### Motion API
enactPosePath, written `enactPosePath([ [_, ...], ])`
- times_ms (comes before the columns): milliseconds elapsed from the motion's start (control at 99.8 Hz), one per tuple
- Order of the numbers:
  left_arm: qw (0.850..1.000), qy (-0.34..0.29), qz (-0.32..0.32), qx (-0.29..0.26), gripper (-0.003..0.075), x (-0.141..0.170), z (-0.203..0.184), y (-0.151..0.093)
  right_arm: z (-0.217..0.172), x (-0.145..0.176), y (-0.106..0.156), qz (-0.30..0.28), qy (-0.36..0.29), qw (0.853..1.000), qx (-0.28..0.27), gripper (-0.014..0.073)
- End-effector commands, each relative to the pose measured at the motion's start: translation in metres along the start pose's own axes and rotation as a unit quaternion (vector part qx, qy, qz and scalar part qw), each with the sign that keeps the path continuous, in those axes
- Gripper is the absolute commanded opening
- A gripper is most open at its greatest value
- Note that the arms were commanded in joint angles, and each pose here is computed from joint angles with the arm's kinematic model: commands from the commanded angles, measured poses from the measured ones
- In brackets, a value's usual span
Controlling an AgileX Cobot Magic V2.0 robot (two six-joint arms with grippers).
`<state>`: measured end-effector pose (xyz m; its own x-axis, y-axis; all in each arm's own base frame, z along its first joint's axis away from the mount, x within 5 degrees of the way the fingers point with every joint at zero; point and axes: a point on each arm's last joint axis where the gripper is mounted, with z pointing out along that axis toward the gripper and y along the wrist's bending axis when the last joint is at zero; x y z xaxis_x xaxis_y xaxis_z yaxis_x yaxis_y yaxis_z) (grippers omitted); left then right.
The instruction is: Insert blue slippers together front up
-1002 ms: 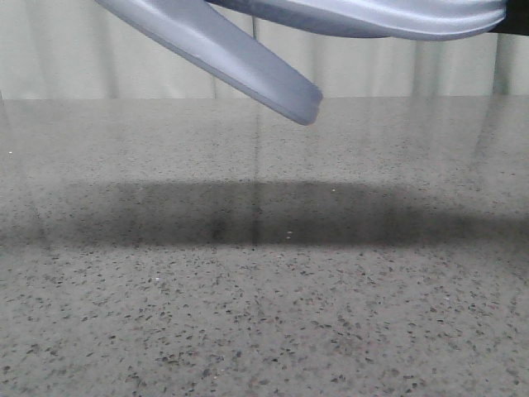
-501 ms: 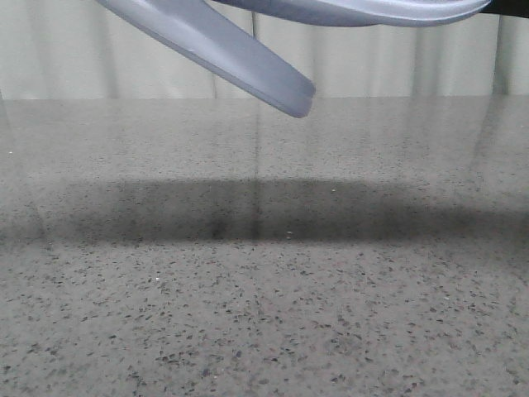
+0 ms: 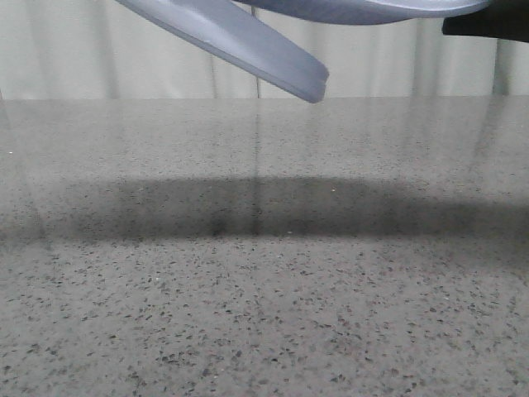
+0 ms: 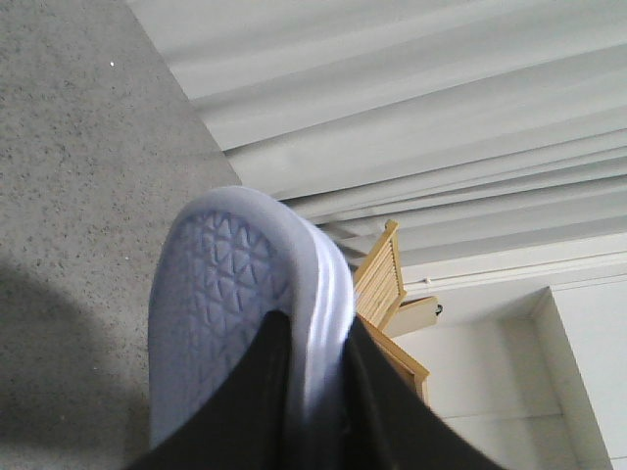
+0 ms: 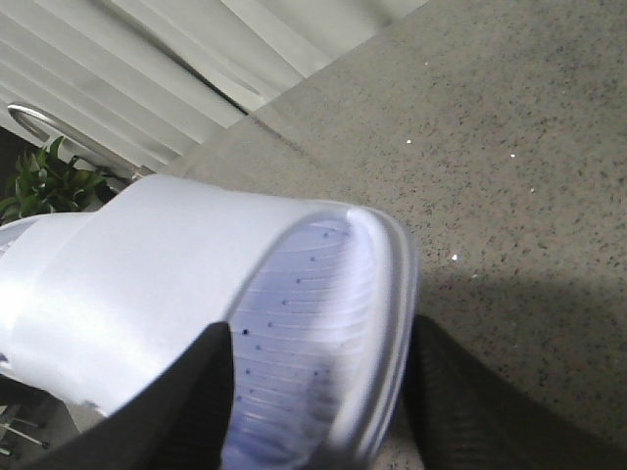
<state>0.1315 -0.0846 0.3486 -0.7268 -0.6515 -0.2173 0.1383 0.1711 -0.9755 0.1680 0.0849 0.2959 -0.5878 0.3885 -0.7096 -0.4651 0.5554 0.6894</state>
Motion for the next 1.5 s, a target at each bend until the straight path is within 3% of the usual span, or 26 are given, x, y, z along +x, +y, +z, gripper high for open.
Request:
enactPosePath([
  [0,0.998,0.052,-0.013,0.035,0.0016,0.009,0.0,-0.013,-0.003,-0.011,0.025,-0.014,-0.018,0.996,-0.087,0.0405],
  [250,0.999,0.027,-0.002,0.019,0.0016,0.004,0.001,-0.01,-0.019,-0.015,0.033,-0.071,-0.065,0.994,-0.055,0.0405],
  [461,1.0,0.013,0.002,0.013,0.0016,0.002,0.001,-0.009,-0.045,-0.019,0.045,-0.14,-0.125,0.982,-0.008,0.0405],
  [791,1.0,0.01,0.006,0.009,0.0016,0.001,0.001,-0.008,-0.092,-0.022,0.062,-0.251,-0.238,0.936,0.071,0.0405],
  [962,1.0,-0.004,0.006,0.005,0.0016,-0.001,0.001,-0.007,-0.104,-0.021,0.066,-0.257,-0.266,0.925,0.082,0.0405],
  [1493,0.998,-0.004,-0.031,-0.048,0.0016,-0.022,0.042,0.027,-0.104,-0.021,0.066,-0.257,-0.266,0.926,0.081,0.0405],
])
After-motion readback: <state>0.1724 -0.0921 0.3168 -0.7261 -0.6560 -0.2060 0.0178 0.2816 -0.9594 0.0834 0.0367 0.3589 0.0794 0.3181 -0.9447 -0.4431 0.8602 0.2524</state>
